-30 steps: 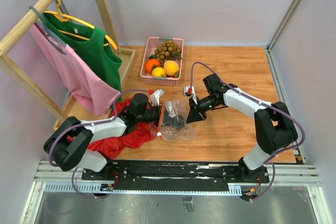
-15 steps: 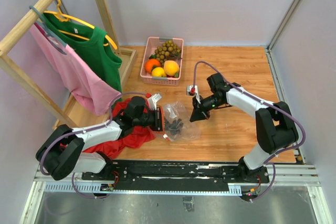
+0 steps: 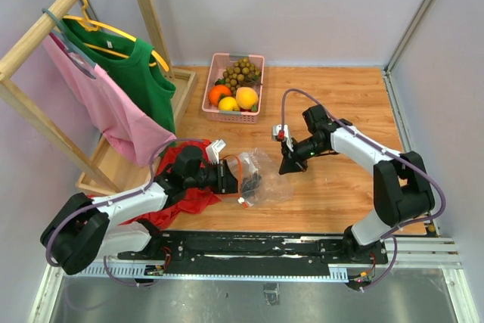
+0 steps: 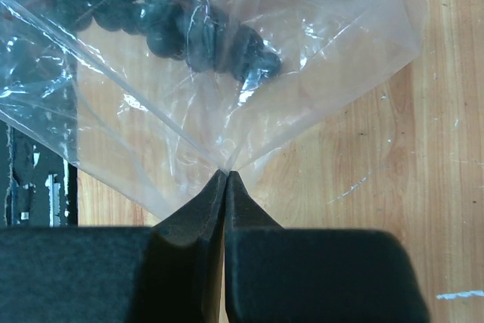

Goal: Open the zip-top bag and remove the fake food
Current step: Pick up the fake fruit from the zipper food storage bag.

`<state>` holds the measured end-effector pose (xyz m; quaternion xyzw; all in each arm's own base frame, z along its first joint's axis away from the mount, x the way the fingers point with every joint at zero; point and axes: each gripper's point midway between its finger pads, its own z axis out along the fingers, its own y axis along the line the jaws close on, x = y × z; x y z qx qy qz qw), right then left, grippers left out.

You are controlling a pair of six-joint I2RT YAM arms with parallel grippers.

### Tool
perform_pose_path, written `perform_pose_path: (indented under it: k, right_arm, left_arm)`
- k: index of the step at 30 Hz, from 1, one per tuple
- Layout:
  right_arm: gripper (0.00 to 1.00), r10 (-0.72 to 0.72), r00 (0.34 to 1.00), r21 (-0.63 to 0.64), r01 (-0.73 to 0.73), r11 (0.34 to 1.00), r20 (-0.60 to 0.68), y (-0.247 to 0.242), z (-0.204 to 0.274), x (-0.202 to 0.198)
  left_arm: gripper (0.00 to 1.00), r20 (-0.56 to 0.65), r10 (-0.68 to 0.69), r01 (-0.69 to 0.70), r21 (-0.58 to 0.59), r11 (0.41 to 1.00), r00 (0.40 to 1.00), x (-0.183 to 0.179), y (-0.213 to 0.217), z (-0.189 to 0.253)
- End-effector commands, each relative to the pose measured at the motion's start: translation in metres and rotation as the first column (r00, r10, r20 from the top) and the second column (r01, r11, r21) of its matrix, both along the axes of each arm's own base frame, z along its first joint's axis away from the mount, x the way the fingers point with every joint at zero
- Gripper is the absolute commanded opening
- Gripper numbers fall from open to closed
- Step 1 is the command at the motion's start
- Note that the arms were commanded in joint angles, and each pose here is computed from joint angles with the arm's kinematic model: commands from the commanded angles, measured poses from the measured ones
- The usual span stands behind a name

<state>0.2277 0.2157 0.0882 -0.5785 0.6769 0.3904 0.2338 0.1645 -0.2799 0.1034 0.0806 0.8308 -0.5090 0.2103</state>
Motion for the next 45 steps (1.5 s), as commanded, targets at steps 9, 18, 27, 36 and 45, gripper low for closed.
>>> perform_pose_path:
  k: [9,18,27,36,45]
  right_arm:
    - [0.01,-0.01,0.997,-0.043,0.013,0.999,0.08,-0.024,0.004,0.005]
    - [0.09,0.036,0.993,0.054,-0.043,0.998,0.116,-0.016,0.026,-0.008]
    - [0.99,0.116,0.982,0.109,-0.134,0.985,0.151,-0.003,0.028,-0.029]
    - [0.98,0.08,0.979,0.06,-0.093,0.994,0.19,0.007,0.024,-0.012]
    - [0.98,0.202,0.946,0.16,-0.247,0.956,0.254,0.028,0.056,-0.017]
  left_arm:
    - [0.0,0.023,0.02,-0.018,-0.094,0.995,1.0,-0.005,0.003,0.015]
    - [0.0,0.021,0.022,-0.019,-0.144,0.989,1.0,-0.007,0.001,0.024]
    - [0.0,0.016,0.017,-0.014,-0.171,0.985,1.0,-0.007,-0.002,0.027]
    - [0.0,0.001,0.0,0.0,-0.182,0.983,1.0,-0.008,-0.005,0.025]
    - [0.0,-0.006,-0.026,0.024,-0.194,0.981,1.0,-0.009,-0.009,0.025]
